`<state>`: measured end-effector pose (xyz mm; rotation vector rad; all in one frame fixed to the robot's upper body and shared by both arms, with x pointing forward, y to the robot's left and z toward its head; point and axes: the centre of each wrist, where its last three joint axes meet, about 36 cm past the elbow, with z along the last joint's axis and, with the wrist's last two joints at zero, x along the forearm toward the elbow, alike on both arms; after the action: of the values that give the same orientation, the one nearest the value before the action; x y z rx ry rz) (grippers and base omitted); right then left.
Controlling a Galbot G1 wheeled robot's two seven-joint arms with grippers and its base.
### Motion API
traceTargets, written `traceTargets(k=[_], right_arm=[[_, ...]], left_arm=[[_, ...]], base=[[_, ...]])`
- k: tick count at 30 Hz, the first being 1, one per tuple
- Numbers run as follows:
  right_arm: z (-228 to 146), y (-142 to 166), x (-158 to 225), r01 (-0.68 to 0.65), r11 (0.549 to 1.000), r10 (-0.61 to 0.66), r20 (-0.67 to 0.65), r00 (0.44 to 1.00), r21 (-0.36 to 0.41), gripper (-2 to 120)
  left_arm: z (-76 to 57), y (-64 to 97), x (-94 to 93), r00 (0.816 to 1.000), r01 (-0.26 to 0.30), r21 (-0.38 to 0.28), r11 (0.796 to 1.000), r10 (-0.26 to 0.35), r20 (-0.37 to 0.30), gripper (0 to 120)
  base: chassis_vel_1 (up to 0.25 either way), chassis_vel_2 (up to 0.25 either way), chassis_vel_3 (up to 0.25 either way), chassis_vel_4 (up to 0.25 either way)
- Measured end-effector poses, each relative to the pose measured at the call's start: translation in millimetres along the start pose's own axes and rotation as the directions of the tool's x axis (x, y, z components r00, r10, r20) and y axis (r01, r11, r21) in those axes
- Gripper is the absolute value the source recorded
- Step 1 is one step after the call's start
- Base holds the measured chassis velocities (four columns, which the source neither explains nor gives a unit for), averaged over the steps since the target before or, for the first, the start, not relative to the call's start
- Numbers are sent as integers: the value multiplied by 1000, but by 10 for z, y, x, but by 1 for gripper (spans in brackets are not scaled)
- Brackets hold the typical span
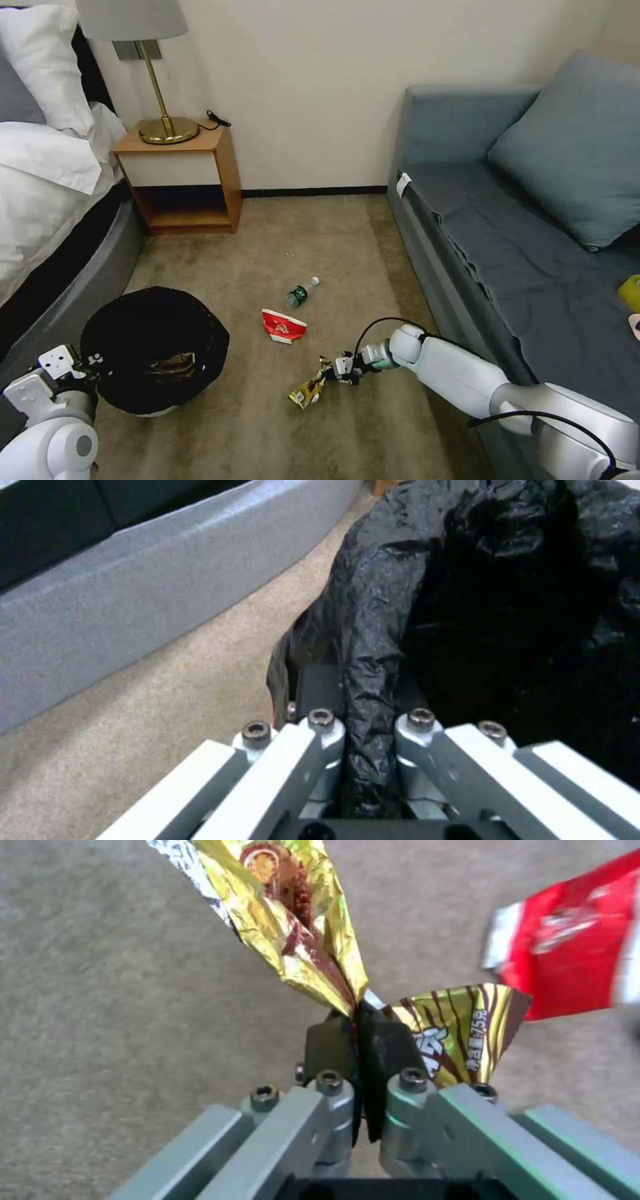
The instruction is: Pick up the trash bin, then pick up the garbage on the floor and place it into the trash bin.
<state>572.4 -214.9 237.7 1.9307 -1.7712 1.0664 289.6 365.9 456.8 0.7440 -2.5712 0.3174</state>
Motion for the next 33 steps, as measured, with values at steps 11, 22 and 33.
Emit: traceTargets(k=[11,22,33], right_arm=[[-88,-278,494,-117,993,117,63,991,-7,0],[-407,-453,787,-206,978,208,156,966,-27,0],[-1315,-579,995,-283,957,285,354,891,-59,0]], left_arm=[[-13,0,4,1000,-3,-7,1000,3,1,3],[-27,-27,40,1000,-13,-13,1000,13,4,3],[-26,-68,77,1000,-23,-10,1000,23,6,3]], base=[[0,0,0,0],[0,0,0,0],[0,0,0,0]])
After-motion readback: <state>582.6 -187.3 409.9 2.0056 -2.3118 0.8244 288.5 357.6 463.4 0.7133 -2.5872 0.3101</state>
